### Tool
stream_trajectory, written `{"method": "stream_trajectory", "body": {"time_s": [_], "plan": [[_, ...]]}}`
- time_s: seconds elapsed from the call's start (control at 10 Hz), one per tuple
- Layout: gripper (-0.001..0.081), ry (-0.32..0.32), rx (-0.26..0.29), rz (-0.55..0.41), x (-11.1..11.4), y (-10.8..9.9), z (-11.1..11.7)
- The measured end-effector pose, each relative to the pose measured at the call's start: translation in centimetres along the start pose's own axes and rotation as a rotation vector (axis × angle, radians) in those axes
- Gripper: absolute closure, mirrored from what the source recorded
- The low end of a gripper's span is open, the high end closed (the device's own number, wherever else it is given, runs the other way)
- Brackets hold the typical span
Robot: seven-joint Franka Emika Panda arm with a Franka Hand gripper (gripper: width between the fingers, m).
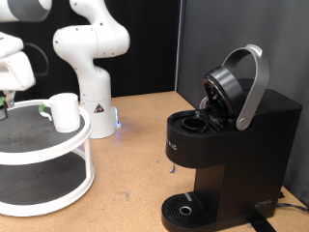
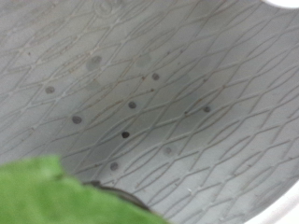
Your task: Make a cup of coffee with the keurig machine
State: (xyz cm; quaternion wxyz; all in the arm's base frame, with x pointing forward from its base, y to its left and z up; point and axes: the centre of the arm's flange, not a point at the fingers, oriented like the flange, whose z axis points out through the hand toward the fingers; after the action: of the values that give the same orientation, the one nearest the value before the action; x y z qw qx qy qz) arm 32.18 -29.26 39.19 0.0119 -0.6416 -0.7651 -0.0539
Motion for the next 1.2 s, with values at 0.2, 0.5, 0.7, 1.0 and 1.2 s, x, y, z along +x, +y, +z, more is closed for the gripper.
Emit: {"method": "stream_trajectory", "body": {"time_s": [0.2, 0.5, 0.7, 1.0, 1.2], "plan": [[0.0315, 0.016, -0.006, -0.006, 0.1, 0.1, -2.1], [0.0315, 0.036, -0.014, 0.005, 0.4, 0.1, -2.6], [0.0315, 0.140, -0.077, 0.089, 1.6, 1.1, -2.3], [0.0315, 0.259, -0.133, 0.223, 4.2, 4.2, -2.4], [0.0315, 0.243, -0.154, 0.301, 6.0, 6.9, -2.7]]}}
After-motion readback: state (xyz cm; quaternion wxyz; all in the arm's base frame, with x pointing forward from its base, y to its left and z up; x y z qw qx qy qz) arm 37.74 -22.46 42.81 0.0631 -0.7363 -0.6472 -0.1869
